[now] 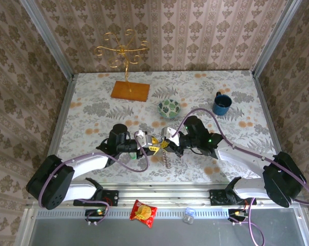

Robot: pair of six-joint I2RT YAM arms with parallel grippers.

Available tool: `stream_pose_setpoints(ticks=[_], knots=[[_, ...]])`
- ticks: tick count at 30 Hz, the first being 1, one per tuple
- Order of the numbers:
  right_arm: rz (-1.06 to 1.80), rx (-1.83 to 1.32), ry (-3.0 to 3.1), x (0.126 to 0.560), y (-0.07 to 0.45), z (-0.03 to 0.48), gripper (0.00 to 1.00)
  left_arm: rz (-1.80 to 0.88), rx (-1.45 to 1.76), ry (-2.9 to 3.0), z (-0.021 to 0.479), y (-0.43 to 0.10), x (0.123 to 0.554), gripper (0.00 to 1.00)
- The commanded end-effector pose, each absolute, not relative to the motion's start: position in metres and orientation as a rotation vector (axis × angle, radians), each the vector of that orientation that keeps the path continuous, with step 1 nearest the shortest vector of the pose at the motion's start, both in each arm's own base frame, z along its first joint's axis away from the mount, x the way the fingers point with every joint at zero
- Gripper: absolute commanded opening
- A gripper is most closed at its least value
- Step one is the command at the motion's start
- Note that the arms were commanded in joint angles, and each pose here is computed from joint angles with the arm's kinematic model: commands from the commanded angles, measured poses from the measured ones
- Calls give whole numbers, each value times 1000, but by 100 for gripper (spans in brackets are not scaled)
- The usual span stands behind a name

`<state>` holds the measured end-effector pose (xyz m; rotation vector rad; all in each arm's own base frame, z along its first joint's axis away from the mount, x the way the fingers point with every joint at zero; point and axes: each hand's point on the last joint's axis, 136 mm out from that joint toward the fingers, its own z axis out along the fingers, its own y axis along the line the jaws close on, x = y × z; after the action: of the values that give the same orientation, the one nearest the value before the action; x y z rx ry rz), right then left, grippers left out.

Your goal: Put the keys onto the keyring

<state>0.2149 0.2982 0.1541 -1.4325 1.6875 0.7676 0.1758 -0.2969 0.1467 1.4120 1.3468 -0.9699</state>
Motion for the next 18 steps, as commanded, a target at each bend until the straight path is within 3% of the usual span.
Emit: stream_pose_setpoints(ticks=[1,13,18], knots=[[671,-1554,1665,210,292,163,0,-912,1442,1311,163,-298,179,31],[525,-1783,1666,207,296,164,0,-919,1537,1292,166,-305,171,24],[514,-1838,1680,205,301,169,0,-922,1548,1283,165,-307,169,8]])
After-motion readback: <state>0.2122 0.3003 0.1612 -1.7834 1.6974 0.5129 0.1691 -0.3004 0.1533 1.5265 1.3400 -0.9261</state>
